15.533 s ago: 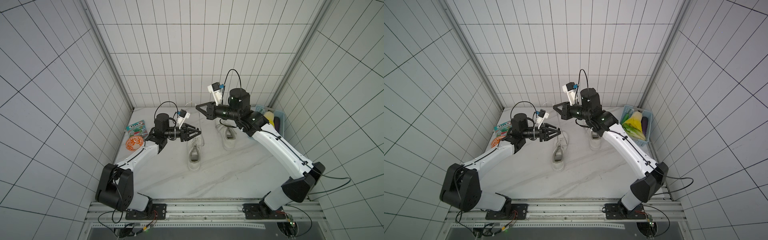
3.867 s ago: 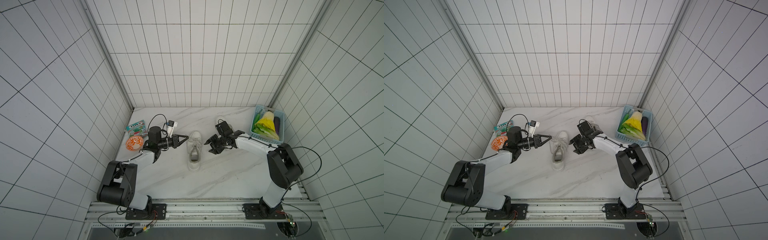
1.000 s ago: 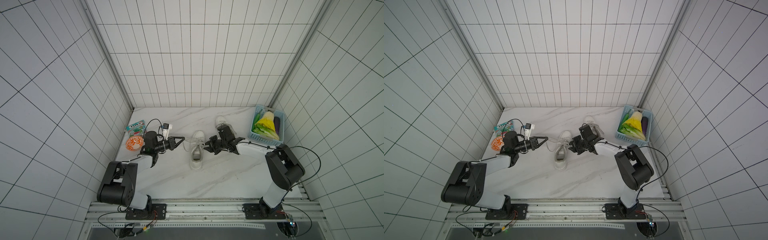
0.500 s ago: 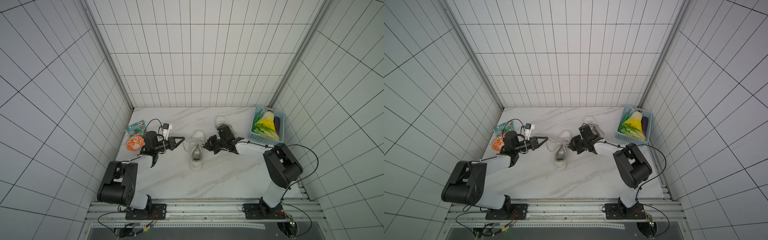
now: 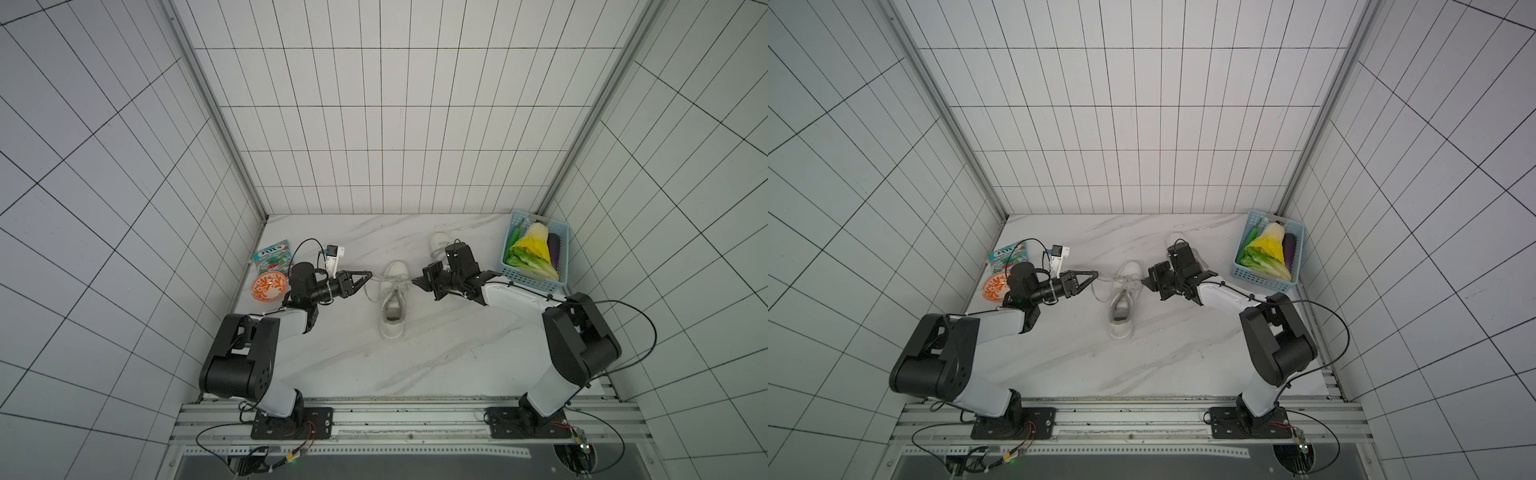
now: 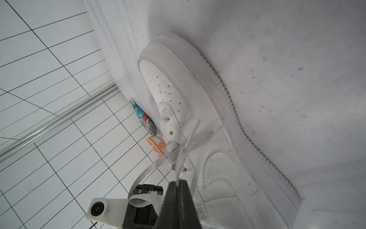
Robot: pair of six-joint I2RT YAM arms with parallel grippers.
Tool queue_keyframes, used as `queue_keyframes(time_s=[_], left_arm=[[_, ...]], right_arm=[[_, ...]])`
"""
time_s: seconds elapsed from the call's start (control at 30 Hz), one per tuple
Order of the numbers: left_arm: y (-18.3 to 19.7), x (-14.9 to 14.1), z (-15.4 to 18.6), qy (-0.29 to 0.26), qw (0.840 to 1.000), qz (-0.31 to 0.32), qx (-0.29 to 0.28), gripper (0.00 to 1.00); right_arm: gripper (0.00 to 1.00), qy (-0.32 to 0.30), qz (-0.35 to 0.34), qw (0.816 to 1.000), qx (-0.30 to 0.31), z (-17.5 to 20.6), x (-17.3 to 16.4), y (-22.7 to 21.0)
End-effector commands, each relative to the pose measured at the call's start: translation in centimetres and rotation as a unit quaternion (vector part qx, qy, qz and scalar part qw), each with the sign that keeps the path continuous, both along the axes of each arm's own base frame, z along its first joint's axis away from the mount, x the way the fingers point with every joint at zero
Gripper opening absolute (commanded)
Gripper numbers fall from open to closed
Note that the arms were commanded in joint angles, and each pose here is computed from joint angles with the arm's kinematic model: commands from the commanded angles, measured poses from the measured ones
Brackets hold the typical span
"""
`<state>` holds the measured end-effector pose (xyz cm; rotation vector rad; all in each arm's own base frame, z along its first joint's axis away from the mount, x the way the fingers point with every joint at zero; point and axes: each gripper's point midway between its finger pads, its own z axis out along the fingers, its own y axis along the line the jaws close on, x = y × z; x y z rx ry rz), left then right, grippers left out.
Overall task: Tie the shoes
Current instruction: Tie the shoelace on the shoe.
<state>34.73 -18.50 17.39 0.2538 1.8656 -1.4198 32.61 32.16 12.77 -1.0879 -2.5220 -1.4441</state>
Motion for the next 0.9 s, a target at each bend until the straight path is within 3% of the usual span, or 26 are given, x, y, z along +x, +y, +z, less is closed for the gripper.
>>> queue_keyframes(time_s=[0.0, 0.87], left_arm=[[-0.5, 0.9, 1.7, -0.02, 0.999, -0.002, -0.027, 0.35], [-0.9, 5.2, 2.1, -0.027, 0.996, 0.018, -0.088, 0.3]], right_arm=[[0.0, -0.006, 0.006, 1.0, -0.012, -0.1, -0.4, -0.4], [0.0, -0.035, 0.037, 0.997, -0.051, 1.1, -3.0, -1.7]])
